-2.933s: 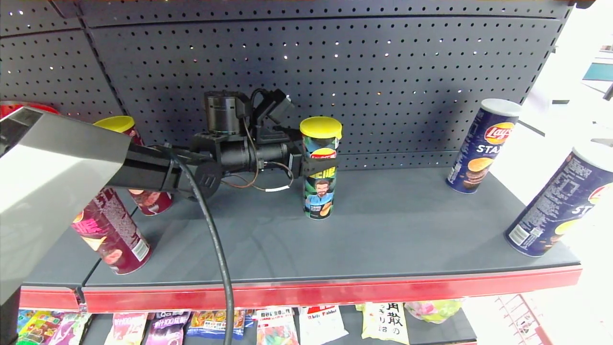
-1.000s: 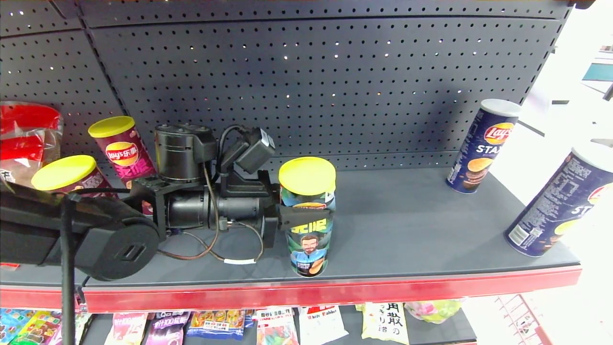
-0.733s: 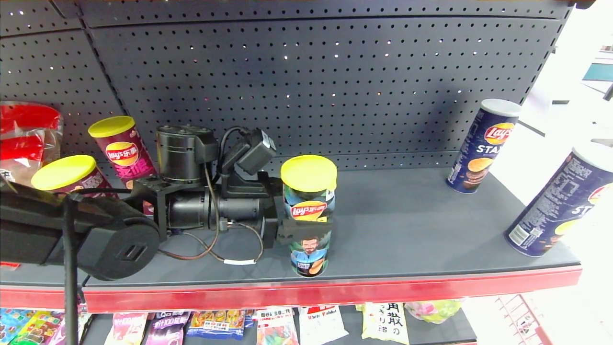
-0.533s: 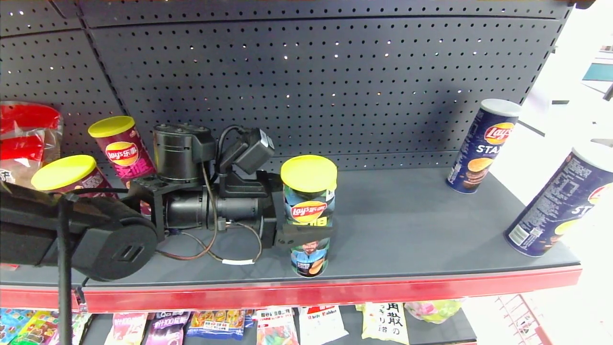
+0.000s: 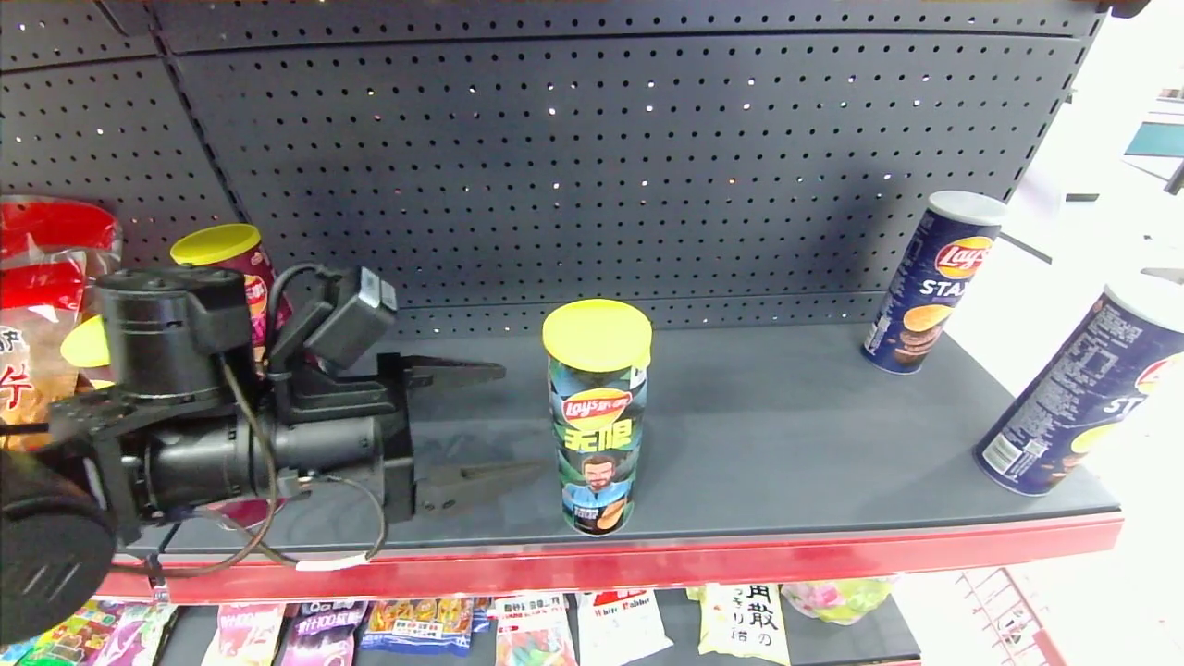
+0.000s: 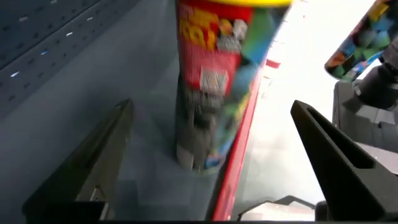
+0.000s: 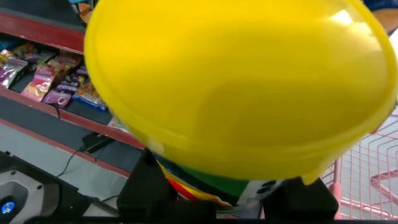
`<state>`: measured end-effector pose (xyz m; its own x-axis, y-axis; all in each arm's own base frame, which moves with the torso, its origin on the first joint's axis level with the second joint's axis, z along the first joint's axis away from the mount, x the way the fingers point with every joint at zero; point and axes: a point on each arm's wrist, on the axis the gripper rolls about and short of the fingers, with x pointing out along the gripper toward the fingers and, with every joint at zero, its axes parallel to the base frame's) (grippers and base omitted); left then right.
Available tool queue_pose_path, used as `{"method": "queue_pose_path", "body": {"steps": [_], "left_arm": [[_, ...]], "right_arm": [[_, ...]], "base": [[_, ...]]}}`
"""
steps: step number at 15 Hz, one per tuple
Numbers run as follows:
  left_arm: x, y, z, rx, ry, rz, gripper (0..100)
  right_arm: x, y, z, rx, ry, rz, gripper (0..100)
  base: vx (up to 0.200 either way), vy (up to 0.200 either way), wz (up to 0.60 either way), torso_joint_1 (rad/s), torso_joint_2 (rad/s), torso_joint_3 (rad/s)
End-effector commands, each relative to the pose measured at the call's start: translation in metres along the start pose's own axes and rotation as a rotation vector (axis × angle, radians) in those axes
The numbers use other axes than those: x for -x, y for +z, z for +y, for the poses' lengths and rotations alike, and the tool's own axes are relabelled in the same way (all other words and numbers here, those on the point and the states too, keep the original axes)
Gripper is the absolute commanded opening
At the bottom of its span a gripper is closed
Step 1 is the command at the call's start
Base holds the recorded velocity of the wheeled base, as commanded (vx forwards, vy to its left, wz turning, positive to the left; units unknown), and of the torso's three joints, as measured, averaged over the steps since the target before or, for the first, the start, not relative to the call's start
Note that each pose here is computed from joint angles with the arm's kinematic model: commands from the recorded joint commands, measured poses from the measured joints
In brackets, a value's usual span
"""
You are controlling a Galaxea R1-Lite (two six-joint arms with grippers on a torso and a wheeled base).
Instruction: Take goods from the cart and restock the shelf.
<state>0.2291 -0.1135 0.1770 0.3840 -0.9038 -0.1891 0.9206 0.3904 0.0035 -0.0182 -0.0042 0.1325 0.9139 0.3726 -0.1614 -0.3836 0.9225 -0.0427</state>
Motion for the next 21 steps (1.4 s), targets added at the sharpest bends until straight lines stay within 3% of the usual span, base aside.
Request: {"method": "queue_pose_path", "body": {"steps": [1, 5, 9, 15, 21], "left_arm": [[0.042, 0.000, -0.033, -0.018, 0.038, -0.035, 100], [0.072, -0.020, -0.067, -0.011, 0.071, -0.030, 100], [0.080, -0.021, -0.073, -0.026, 0.106, -0.043, 100], [0.080, -0.019, -0.073, -0.030, 0.139, -0.044, 100], [0.081, -0.019, -0.073, -0.033, 0.155, -0.046, 100]], "right_arm": [[-0.037, 0.067, -0.005, -0.003, 0.043, 0.087, 0], [-0.133, 0.140, -0.012, -0.005, 0.146, 0.088, 0], [-0.215, 0.171, -0.014, 0.076, 0.229, 0.106, 0], [-0.311, 0.183, -0.001, 0.087, 0.285, 0.130, 0], [-0.372, 0.172, 0.025, 0.108, 0.373, 0.042, 0]], "base": [[0.000, 0.000, 0.00, 0.000, 0.00, 0.000], [0.000, 0.000, 0.00, 0.000, 0.00, 0.000], [0.000, 0.000, 0.00, 0.000, 0.00, 0.000], [0.000, 0.000, 0.00, 0.000, 0.00, 0.000], [0.000, 0.000, 0.00, 0.000, 0.00, 0.000]]}}
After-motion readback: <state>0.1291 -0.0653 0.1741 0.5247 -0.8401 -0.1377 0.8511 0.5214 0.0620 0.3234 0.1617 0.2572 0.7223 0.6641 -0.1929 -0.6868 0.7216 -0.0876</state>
